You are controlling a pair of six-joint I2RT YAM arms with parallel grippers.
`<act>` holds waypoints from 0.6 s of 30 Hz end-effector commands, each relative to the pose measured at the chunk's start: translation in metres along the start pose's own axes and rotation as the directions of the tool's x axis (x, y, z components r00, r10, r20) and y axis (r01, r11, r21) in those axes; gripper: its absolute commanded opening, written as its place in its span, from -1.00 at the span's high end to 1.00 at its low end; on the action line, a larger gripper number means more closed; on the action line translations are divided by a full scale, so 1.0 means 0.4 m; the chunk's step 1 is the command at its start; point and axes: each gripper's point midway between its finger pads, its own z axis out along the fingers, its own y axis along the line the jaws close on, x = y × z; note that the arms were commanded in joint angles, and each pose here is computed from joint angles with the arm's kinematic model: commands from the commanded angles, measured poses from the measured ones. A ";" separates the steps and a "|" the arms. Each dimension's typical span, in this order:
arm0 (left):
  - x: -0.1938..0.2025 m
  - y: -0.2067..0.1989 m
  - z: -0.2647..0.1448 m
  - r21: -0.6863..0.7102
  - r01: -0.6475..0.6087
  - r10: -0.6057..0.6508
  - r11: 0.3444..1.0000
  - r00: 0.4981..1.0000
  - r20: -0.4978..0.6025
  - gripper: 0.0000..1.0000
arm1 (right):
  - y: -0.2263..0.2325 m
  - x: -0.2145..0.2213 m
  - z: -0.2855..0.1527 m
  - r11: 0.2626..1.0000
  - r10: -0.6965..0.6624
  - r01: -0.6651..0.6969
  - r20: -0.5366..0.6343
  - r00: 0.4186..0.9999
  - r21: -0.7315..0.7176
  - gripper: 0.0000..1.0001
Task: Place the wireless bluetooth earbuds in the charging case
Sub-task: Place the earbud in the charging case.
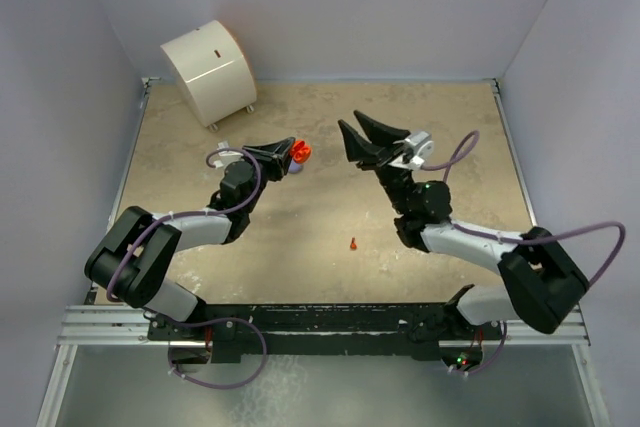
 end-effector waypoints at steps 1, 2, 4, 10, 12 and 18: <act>-0.009 -0.043 0.003 0.039 -0.022 0.021 0.999 0.999 0.026 1.00 | -0.041 -0.150 0.052 0.995 0.002 -0.014 0.113 0.994 0.101 0.06; -0.007 -0.041 0.004 0.037 -0.023 0.022 0.999 0.999 0.024 1.00 | -0.040 -0.143 0.056 0.995 -0.008 -0.001 0.082 0.997 0.100 -0.05; -0.005 -0.035 0.008 0.032 -0.025 0.025 0.999 0.999 0.020 1.00 | -0.041 -0.130 0.065 0.995 -0.026 0.023 0.025 0.999 0.099 -0.34; -0.001 -0.019 0.014 0.014 -0.036 0.036 0.999 0.999 0.022 1.00 | -0.035 -0.081 0.065 0.996 -0.038 0.047 -0.112 0.993 0.078 -0.70; 0.003 -0.015 0.015 0.006 -0.041 0.041 0.999 0.999 0.022 1.00 | -0.046 -0.063 0.070 0.993 -0.027 0.044 -0.155 0.988 0.106 -0.73; 0.017 -0.006 0.021 -0.012 -0.087 0.087 0.996 0.996 0.020 1.00 | -0.079 0.012 0.070 0.982 -0.027 0.077 -0.278 0.960 0.171 -1.00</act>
